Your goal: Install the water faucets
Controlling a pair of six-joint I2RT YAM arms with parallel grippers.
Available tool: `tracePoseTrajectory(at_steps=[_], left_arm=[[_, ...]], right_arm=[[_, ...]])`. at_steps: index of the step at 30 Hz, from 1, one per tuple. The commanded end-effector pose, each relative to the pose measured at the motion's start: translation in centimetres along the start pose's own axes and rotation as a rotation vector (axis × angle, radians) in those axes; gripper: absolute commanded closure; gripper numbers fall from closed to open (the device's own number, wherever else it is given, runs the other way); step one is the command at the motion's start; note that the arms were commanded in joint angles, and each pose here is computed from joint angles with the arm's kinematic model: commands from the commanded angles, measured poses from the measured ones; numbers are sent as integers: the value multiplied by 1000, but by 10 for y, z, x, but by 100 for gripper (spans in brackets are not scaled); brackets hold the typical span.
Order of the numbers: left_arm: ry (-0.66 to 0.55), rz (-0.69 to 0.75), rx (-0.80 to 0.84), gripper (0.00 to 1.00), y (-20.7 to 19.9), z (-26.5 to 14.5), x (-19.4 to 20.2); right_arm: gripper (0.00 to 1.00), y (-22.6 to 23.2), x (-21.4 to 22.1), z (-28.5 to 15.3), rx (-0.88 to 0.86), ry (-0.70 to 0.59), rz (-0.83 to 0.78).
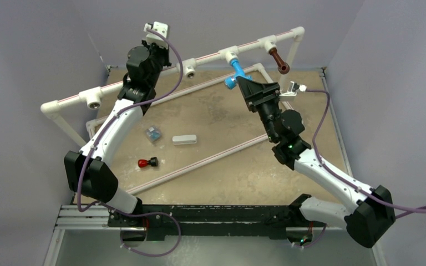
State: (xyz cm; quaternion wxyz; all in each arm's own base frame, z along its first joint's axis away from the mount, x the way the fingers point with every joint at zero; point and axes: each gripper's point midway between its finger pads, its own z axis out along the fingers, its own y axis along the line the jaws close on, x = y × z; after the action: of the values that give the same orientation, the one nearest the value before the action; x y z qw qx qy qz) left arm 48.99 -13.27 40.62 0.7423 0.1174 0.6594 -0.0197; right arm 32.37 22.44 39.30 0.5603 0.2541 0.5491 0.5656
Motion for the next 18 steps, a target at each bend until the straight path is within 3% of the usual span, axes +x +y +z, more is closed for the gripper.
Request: tracePoseTrajectory(at_steps=[1, 10, 18], left_arm=[[149, 27, 125, 100, -33, -8, 49], [155, 29, 125, 100, -33, -7, 51], [159, 33, 122, 100, -33, -6, 53]], right_arm=[[27, -31, -13, -14, 99, 8, -199], [24, -24, -50, -16, 153, 29, -814], [24, -5, -74, -15, 59, 112, -1520]])
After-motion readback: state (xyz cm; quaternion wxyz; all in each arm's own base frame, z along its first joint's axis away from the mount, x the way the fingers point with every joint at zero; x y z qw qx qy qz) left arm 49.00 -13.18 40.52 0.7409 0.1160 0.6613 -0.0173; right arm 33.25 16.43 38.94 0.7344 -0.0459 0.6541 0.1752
